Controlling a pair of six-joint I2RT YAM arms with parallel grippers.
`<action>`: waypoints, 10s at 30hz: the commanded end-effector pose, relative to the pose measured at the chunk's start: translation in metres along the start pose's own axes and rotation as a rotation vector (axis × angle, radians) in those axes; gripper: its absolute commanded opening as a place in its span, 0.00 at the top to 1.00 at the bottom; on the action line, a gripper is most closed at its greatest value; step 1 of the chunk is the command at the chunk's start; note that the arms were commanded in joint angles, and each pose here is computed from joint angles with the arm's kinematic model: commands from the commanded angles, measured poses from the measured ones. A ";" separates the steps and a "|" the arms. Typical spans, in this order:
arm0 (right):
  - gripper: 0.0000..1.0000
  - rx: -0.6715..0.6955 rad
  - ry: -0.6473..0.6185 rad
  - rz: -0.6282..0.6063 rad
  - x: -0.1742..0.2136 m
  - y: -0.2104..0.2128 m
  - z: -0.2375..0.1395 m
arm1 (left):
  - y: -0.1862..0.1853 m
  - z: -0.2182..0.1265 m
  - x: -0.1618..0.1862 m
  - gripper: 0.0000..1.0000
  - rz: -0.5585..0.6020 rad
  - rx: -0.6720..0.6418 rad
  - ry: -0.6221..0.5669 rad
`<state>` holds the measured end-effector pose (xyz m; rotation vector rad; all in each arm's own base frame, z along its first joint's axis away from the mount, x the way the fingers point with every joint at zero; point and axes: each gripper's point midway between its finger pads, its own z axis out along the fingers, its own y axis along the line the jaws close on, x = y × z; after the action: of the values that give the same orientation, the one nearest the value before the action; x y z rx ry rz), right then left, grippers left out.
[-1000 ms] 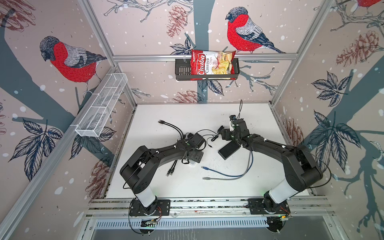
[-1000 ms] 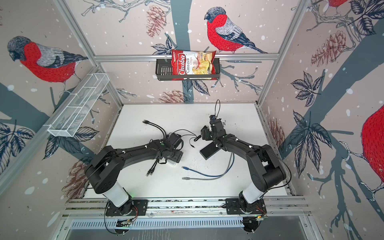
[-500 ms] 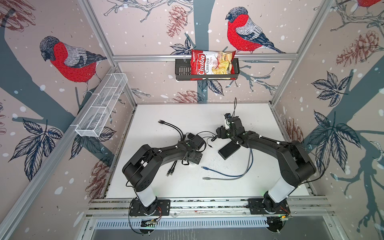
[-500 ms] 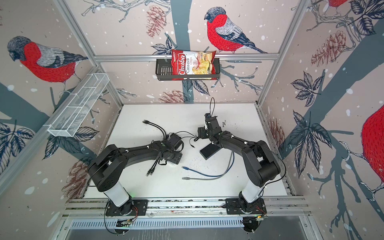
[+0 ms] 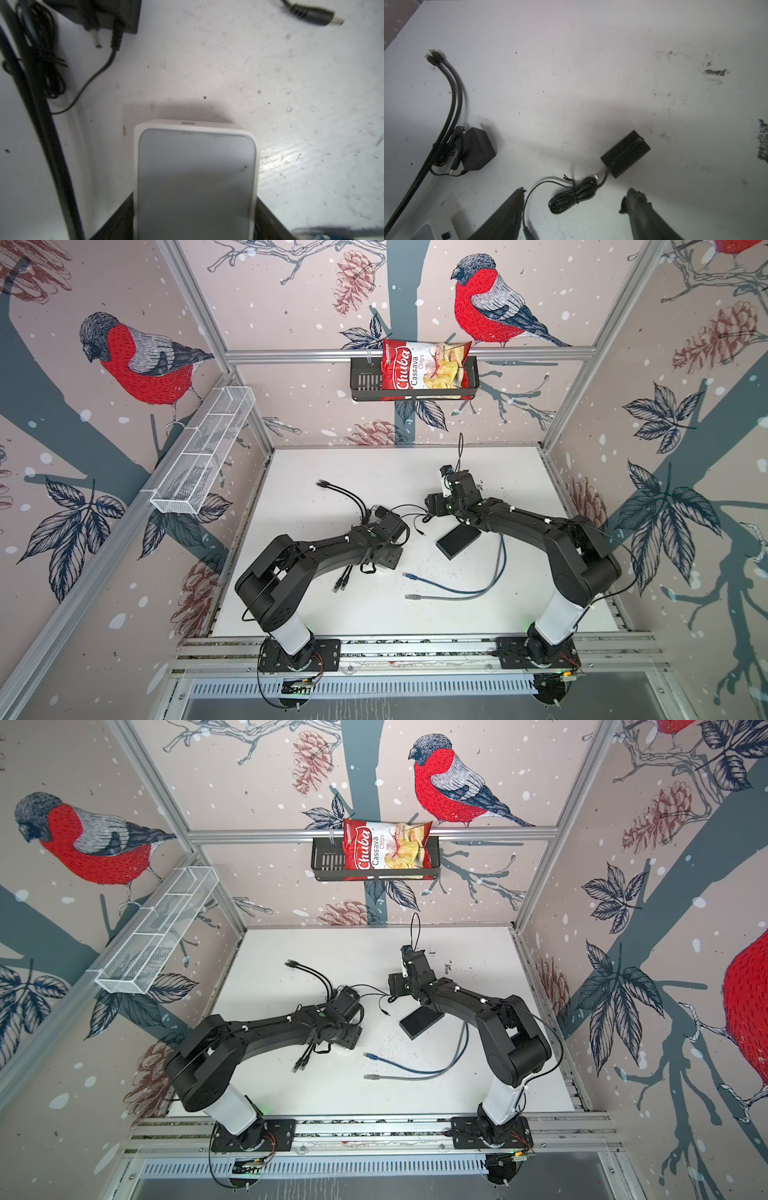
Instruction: Insert the plug into the switch port
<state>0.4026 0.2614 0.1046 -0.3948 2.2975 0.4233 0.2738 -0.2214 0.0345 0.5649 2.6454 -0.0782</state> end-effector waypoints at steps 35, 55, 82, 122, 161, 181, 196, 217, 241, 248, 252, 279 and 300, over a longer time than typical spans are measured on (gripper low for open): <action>0.57 -0.226 0.140 -0.113 0.023 0.152 0.055 | 0.104 -0.093 -0.026 0.43 -0.450 -0.142 -0.522; 0.65 -0.071 0.172 -0.203 0.031 0.155 0.092 | 0.101 -0.089 -0.025 0.43 -0.426 -0.127 -0.526; 0.97 -0.026 0.197 -0.201 0.039 0.140 0.096 | 0.100 -0.086 -0.025 0.43 -0.421 -0.121 -0.517; 0.72 -0.136 0.225 -0.109 0.032 0.097 0.041 | 0.075 -0.077 -0.036 0.44 -0.331 0.001 -0.514; 0.73 0.063 0.322 -0.160 0.051 0.109 0.066 | 0.078 -0.075 -0.031 0.44 -0.343 -0.012 -0.514; 0.98 0.009 0.335 -0.127 0.068 0.105 0.061 | 0.077 -0.074 -0.029 0.45 -0.342 -0.009 -0.507; 0.98 -0.377 0.026 -0.007 0.001 0.129 -0.002 | 0.028 -0.088 -0.051 0.46 -0.135 0.231 -0.607; 0.99 -0.581 -0.153 0.028 -0.028 0.130 -0.062 | -0.025 -0.095 -0.047 0.50 0.179 0.308 -0.821; 0.99 -0.634 -0.215 0.047 0.000 0.140 -0.075 | -0.033 -0.106 -0.033 0.55 0.261 0.257 -1.144; 0.98 -0.645 -0.238 0.051 0.002 0.141 -0.081 | -0.034 -0.113 -0.031 0.57 0.242 0.289 -1.221; 0.99 -0.664 -0.247 0.044 0.002 0.144 -0.085 | -0.036 -0.106 -0.034 0.58 0.224 0.293 -1.211; 0.99 -0.777 -0.301 0.036 0.008 0.164 -0.114 | -0.032 -0.103 -0.038 0.59 0.211 0.265 -1.176; 0.99 -0.739 -0.268 0.012 0.031 0.172 -0.103 | -0.032 -0.114 -0.041 0.59 0.151 0.308 -1.197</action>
<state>0.2518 0.3700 0.1846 -0.6190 1.8165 1.2804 0.2498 -0.2477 0.1210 0.6300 1.5276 -0.5144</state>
